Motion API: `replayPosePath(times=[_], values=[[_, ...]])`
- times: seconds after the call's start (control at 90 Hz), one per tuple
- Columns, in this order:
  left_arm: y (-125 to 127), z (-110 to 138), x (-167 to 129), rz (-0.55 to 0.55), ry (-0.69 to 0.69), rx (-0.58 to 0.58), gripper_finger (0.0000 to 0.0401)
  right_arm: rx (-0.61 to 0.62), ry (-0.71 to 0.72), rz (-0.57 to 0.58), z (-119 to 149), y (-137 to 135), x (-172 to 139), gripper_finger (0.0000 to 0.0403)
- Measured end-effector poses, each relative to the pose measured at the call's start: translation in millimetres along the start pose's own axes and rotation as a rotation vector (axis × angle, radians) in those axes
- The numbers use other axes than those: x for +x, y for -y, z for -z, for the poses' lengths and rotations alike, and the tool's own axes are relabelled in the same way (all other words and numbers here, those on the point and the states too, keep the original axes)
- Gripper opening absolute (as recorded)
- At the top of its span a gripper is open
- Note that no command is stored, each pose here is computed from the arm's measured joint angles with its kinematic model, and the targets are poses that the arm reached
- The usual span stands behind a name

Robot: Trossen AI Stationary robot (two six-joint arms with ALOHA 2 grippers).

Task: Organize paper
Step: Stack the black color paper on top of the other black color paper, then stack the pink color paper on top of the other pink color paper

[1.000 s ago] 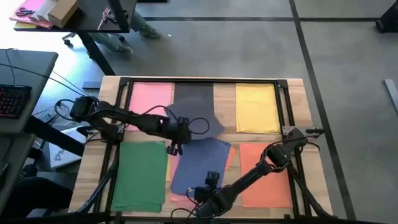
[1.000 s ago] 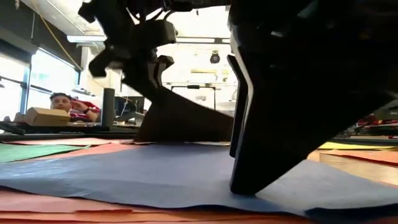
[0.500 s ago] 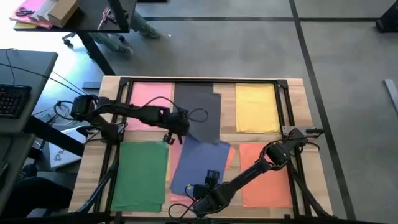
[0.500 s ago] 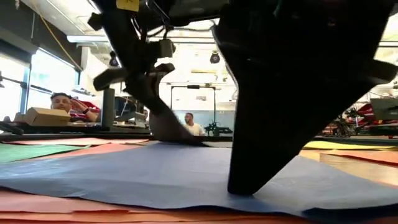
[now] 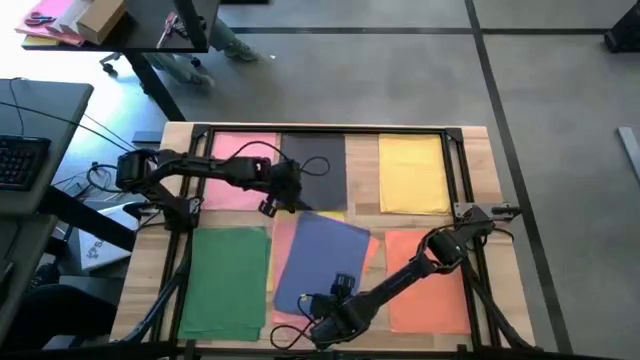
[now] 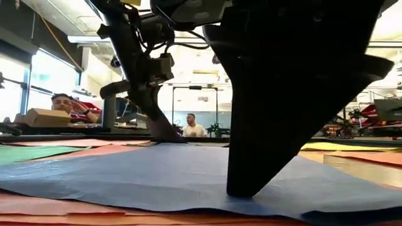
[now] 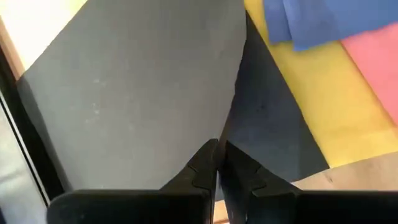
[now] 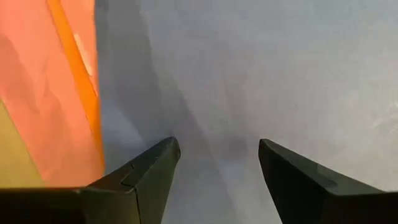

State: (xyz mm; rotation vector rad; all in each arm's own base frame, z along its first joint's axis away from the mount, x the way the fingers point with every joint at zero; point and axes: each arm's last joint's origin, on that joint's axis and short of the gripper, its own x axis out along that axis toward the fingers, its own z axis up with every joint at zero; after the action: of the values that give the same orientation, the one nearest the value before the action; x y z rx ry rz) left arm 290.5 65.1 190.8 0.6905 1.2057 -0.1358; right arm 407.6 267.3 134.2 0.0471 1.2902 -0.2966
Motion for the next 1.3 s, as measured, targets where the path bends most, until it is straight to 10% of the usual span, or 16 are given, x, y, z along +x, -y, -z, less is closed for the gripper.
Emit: replayPosePath(times=[0.378, 1.3], values=[[0.6, 0.8, 0.0, -0.002, -0.016, -0.039, 0.0010, -0.026, 0.006, 0.007, -0.2, 0.3, -0.3, 0.0220], [43.5, -21.6, -35.3, -0.079, -0.084, -0.157, 0.0218, -0.165, 0.067, 0.052, -9.6, -2.2, -41.1, 0.0220]])
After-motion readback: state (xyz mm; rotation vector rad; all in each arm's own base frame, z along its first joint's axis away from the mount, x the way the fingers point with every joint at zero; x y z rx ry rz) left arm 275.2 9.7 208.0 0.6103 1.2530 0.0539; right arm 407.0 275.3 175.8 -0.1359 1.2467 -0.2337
